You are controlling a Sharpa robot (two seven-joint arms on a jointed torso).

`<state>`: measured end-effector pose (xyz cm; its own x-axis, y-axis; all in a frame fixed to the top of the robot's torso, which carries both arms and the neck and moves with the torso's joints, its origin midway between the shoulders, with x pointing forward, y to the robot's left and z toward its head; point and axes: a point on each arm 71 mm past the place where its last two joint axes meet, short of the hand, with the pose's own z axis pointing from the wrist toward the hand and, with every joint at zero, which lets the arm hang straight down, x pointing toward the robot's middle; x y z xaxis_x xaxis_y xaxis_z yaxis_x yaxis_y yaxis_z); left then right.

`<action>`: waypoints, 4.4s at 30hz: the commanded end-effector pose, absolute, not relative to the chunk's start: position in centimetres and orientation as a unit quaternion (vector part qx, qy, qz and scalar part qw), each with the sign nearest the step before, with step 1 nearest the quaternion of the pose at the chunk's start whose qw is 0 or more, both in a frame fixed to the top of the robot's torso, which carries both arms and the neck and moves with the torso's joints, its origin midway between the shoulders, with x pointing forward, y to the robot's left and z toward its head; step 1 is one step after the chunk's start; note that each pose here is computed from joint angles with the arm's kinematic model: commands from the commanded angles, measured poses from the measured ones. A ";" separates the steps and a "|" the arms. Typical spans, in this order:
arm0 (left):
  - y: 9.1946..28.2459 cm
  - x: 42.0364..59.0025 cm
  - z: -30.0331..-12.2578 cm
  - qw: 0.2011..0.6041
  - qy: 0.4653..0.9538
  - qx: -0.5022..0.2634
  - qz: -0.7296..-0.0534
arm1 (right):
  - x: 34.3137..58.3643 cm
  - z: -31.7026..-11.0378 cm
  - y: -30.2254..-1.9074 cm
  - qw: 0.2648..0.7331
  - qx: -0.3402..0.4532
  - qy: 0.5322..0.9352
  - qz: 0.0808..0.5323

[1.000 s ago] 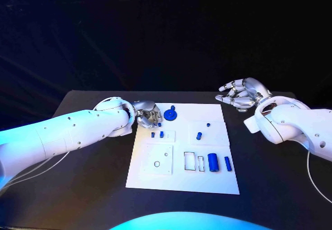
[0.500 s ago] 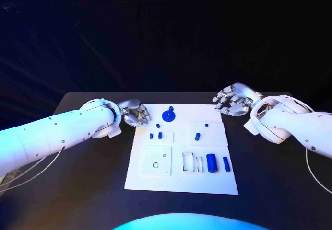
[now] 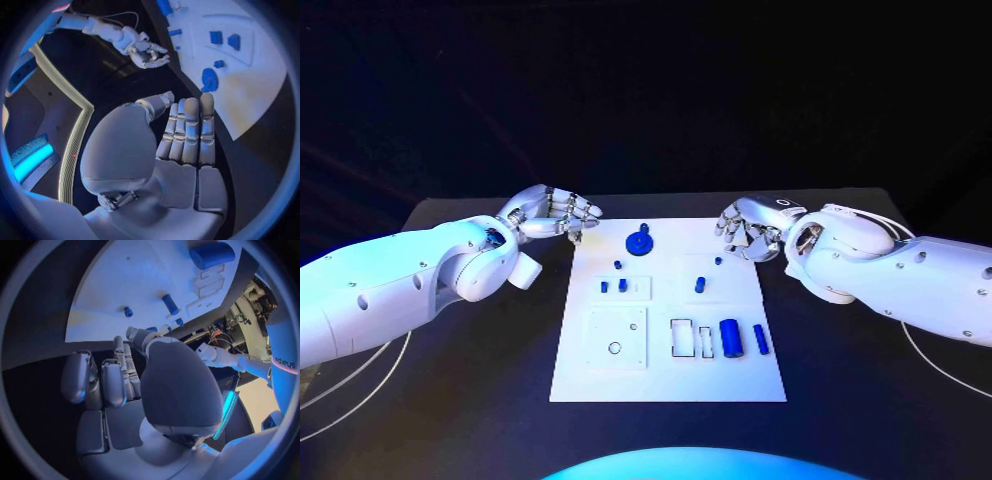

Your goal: Assemble the parts on the task board

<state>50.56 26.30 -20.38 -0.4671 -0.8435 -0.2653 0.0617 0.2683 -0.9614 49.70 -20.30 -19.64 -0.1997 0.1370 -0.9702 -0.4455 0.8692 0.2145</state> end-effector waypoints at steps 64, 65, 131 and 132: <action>25.8 49.0 -18.5 0.376 0.588 -0.372 -0.612 | 48.9 -23.3 -18.0 0.603 -0.203 0.756 0.157; 25.8 49.0 -18.5 0.376 0.588 -0.372 -0.612 | 48.9 -23.3 -18.0 0.604 -0.203 0.755 0.156; 25.1 49.6 -18.9 0.366 0.597 -0.374 -0.608 | 40.8 -21.8 -6.7 0.573 -0.203 0.708 0.359; 25.0 49.6 -18.9 0.365 0.597 -0.373 -0.609 | 40.8 -22.0 -6.5 0.571 -0.203 0.710 0.359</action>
